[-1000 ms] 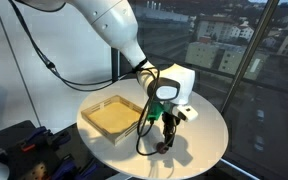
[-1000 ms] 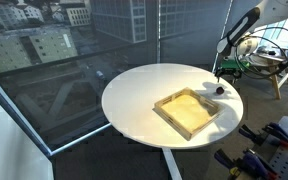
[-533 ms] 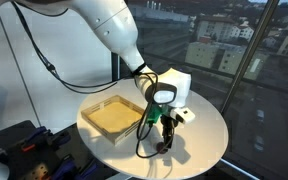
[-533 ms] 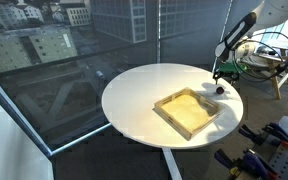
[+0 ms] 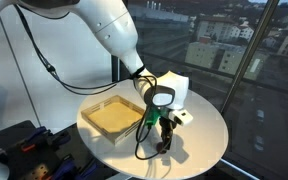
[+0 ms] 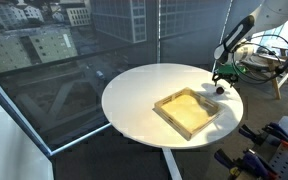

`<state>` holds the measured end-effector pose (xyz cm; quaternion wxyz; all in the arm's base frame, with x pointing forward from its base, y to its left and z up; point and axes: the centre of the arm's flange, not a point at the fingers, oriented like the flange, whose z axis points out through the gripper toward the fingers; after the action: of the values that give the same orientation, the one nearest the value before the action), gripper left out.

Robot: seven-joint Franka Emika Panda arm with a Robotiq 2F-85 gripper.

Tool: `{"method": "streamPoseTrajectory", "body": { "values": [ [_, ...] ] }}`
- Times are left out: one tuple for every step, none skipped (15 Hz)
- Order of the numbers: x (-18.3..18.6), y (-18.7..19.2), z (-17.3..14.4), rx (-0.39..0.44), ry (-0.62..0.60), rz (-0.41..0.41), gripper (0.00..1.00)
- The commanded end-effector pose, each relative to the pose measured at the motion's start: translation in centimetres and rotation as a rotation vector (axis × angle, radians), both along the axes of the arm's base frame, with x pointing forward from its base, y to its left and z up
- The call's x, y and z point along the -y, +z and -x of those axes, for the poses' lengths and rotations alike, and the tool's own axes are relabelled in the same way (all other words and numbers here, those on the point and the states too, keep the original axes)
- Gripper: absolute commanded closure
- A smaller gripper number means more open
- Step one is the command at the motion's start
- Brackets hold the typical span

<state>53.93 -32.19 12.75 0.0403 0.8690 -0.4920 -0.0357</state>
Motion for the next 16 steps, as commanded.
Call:
{"method": "streamPoseTrajectory", "body": {
  "values": [
    [0.1, -0.3, -0.6, 0.02, -0.014, -0.003, 0.0],
    [0.1, -0.4, -0.6, 0.019, -0.014, -0.003, 0.0],
    [0.1, -0.6, -0.6, 0.017, -0.013, -0.003, 0.0],
    [0.1, -0.7, -0.6, 0.016, -0.014, -0.004, 0.0],
    [0.1, -0.8, -0.6, 0.013, -0.014, -0.004, 0.0],
    [0.1, -1.1, -0.6, 0.01, -0.015, -0.004, 0.0],
    [0.1, -1.2, -0.6, 0.008, -0.015, -0.004, 0.0],
    [0.1, -1.3, -0.6, 0.006, -0.015, -0.004, 0.0],
    [0.1, -1.5, -0.6, 0.005, -0.015, -0.004, 0.0],
    [0.1, -1.6, -0.6, 0.004, -0.015, -0.004, 0.0],
    [0.1, -1.6, -0.7, 0.004, -0.015, -0.003, 0.0],
    [0.1, -1.7, -0.8, 0.004, -0.015, -0.003, 0.0],
    [0.2, -1.8, -0.8, 0.003, -0.015, -0.002, 0.0],
    [0.2, -1.9, -0.8, 0.002, -0.015, -0.002, 0.0],
    [0.2, -2.0, -0.9, 0.001, -0.015, -0.001, 0.0],
    [0.2, -2.0, -0.9, 0.0, -0.015, 0.0, 0.0]
  ]
}}
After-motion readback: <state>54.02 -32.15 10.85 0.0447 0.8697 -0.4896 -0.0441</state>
